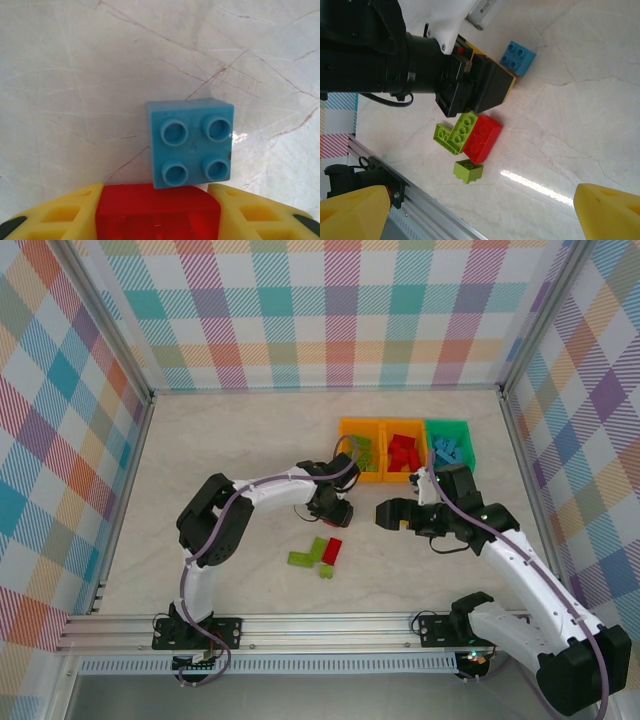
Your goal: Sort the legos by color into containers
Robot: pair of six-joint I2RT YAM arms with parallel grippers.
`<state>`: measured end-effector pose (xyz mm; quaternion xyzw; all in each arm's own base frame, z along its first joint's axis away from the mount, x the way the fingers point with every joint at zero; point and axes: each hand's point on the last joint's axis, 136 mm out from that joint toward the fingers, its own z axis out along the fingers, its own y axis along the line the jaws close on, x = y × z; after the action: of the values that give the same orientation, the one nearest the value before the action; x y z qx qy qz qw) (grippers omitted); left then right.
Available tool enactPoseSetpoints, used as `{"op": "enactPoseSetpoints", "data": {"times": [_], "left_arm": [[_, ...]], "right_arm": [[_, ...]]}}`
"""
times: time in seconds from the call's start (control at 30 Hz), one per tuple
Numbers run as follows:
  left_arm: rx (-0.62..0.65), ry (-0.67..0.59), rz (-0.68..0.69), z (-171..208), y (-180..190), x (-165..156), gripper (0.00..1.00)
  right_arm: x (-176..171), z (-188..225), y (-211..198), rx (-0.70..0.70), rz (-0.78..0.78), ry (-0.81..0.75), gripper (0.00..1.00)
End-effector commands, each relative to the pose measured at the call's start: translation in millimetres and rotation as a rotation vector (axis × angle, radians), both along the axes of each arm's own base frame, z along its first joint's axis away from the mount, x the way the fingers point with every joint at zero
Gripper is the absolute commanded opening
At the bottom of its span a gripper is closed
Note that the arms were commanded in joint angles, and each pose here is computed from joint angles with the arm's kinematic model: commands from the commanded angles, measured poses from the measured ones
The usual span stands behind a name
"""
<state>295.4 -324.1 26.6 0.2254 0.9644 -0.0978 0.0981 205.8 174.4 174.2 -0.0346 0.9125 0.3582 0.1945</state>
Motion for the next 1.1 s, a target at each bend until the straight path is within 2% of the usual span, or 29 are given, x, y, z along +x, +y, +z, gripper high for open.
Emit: {"op": "enactPoseSetpoints", "data": {"times": [0.0, 0.17, 0.3, 0.4, 0.53, 0.77, 0.9, 1.07], "left_arm": [[-0.066, 0.022, -0.044, 21.6, -6.8, -14.3, 0.47], [-0.196, -0.103, -0.051, 87.6, -22.1, -0.6, 0.46], [-0.387, -0.248, -0.118, 155.5, -60.7, 19.4, 0.45], [-0.471, -0.336, -0.191, 184.5, -94.8, 39.0, 0.45], [-0.469, -0.436, -0.236, 189.3, -130.4, 77.3, 0.45], [-0.465, -0.585, -0.281, 183.4, -182.2, 144.7, 0.47], [-0.468, -0.666, -0.213, 175.3, -187.4, 181.2, 0.51], [-0.489, -0.715, -0.153, 176.2, -189.5, 195.9, 0.61]], "right_arm": [[5.5, 6.2, 3.5, 0.022, 0.003, -0.053, 0.96], [7.6, 19.8, 2.4, 0.030, 0.007, -0.130, 0.97], [19.7, 29.3, -20.0, -0.041, -0.107, -0.265, 0.99], [24.3, 45.5, -38.0, -0.056, -0.204, -0.393, 1.00], [20.7, 57.8, -58.0, -0.069, -0.301, -0.479, 1.00], [7.4, 52.5, -63.6, -0.066, -0.319, -0.428, 1.00], [1.2, 51.2, -65.9, -0.060, -0.328, -0.412, 1.00], [-2.3, 49.5, -67.5, -0.060, -0.329, -0.408, 1.00]]}}
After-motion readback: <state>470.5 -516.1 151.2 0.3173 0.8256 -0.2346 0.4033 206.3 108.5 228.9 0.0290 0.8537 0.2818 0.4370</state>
